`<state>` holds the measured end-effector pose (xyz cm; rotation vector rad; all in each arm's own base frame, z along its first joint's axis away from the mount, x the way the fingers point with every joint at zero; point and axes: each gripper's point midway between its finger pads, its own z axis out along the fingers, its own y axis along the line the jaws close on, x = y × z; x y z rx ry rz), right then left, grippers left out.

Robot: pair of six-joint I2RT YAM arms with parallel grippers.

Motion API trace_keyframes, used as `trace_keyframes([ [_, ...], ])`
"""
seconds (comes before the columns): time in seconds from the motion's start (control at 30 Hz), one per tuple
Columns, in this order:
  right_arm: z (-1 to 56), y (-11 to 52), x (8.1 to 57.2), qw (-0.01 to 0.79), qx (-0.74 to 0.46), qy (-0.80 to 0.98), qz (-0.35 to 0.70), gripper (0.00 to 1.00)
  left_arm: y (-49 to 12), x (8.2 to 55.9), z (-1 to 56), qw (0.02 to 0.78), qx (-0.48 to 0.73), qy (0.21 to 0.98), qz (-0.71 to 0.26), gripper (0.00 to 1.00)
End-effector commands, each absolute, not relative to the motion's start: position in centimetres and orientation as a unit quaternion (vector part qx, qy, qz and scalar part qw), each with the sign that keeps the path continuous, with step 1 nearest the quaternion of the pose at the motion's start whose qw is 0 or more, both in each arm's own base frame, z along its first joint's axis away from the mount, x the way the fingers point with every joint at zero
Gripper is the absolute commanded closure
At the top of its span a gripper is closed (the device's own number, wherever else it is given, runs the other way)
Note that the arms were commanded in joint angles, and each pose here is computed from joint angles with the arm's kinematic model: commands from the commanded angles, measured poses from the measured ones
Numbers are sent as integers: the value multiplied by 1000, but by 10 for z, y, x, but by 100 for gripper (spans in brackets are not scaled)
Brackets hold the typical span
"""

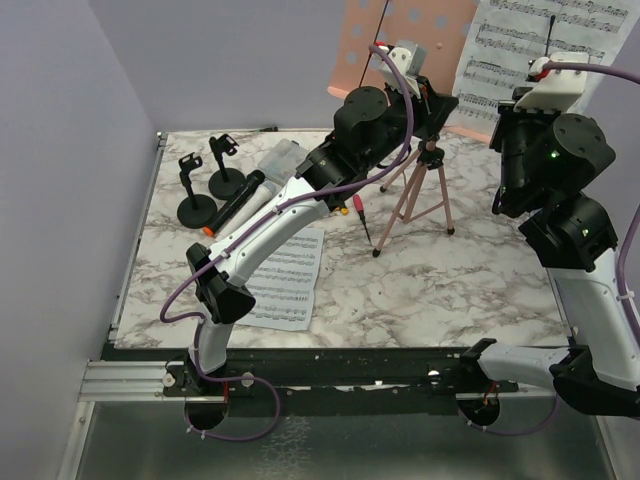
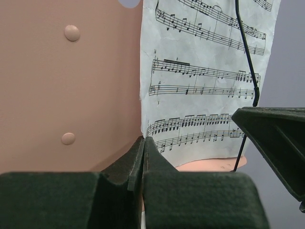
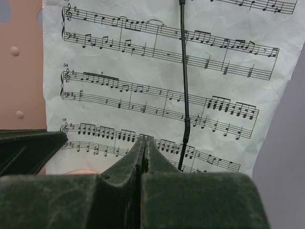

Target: Pack up the instrument practice props

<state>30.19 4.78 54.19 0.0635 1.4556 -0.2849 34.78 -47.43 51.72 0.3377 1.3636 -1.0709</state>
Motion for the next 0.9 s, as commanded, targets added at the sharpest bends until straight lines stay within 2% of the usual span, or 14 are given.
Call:
trace_keyframes([
  [0.0,551,47,294,753,29,648,-112,100,-466,341,542,655,143,572,-473,100],
  [0.87,566,27,261,780,70,619,-64,99,-421,346,547,697,111,586,-398,100],
])
